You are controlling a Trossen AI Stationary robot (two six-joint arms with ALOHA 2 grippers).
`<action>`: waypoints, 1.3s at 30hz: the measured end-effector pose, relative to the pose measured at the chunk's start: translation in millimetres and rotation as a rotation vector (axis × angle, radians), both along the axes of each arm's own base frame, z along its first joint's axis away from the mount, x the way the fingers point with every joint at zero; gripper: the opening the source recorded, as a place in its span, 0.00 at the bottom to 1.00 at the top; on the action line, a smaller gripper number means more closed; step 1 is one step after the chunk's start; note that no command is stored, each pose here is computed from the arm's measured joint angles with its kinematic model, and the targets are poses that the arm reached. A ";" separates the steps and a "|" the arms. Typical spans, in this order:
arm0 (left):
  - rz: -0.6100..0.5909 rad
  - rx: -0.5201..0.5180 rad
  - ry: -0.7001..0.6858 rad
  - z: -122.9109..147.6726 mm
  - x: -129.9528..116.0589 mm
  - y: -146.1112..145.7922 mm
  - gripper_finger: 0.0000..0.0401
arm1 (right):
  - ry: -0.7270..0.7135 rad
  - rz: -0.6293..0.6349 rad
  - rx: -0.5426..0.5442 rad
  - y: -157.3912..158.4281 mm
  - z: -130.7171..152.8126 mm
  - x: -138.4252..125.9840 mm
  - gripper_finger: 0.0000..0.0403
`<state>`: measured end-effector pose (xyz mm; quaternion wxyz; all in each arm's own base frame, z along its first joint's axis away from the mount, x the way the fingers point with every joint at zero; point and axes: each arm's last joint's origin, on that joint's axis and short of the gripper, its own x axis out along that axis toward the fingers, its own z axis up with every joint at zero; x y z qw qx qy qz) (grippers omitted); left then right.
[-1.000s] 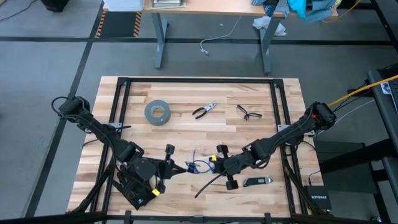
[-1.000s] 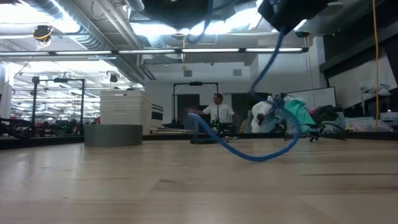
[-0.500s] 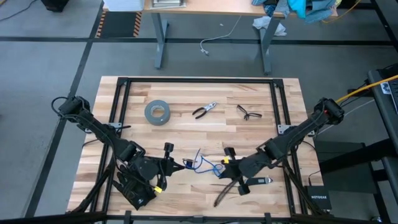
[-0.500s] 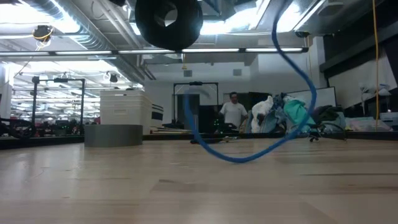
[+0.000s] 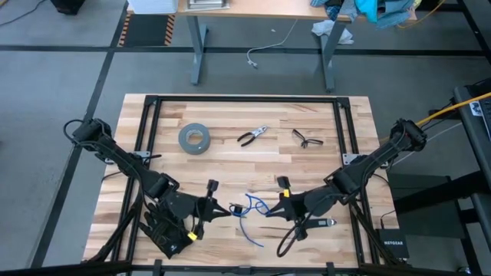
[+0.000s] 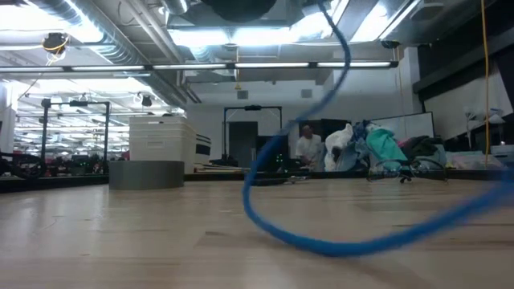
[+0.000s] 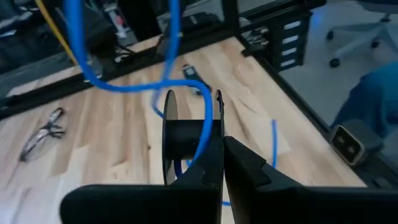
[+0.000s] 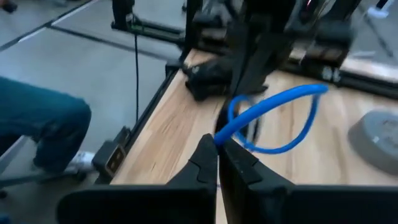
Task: Coil cords
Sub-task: Uncoil the blue wire cable from the black spool
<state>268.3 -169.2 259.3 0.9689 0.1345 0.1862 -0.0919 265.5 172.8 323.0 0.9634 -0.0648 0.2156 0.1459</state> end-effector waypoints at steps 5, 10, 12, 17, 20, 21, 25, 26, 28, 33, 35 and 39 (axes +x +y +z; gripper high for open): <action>0.006 -0.013 0.021 -5.7 3.2 -0.3 0.00 | -0.041 -0.005 -0.019 0.2 11.1 1.2 0.01; -0.011 -0.025 0.037 -14.0 10.4 -1.0 0.00 | -0.073 -0.024 -0.062 -0.7 15.4 2.0 0.01; -0.042 -0.040 0.014 -14.1 13.6 -3.2 0.00 | -0.087 -0.043 -0.091 -1.7 15.8 2.5 0.01; -0.129 -0.056 -0.067 -8.8 19.0 -7.1 0.00 | -0.121 -0.122 -0.131 -7.1 16.4 8.3 0.01; -0.169 -0.067 -0.111 -4.4 20.5 -8.0 0.00 | -0.137 -0.150 -0.121 -11.5 14.9 17.1 0.01; -0.179 -0.066 -0.119 -3.6 20.9 -8.0 0.00 | -0.136 -0.157 -0.122 -12.9 13.4 19.9 0.01; -0.240 -0.058 -0.172 1.3 21.7 -9.5 0.00 | -0.104 -0.163 -0.129 -19.4 2.5 33.6 0.01; -0.250 -0.052 -0.186 2.5 21.9 -9.8 0.00 | -0.093 -0.163 -0.130 -21.8 -0.3 37.0 0.01; -0.291 -0.037 -0.220 5.2 21.9 -11.0 0.00 | -0.072 -0.158 -0.129 -25.6 -6.5 43.7 0.01; -0.378 -0.012 -0.300 12.8 21.0 -12.9 0.00 | -0.017 -0.145 -0.126 -36.0 -19.6 56.6 0.01; -0.409 -0.011 -0.334 15.9 21.5 -12.3 0.00 | 0.002 -0.144 -0.126 -39.8 -23.8 60.3 0.01; -0.432 0.019 -0.402 22.9 21.5 -9.9 0.00 | 0.071 -0.117 -0.110 -46.3 -33.6 65.1 0.01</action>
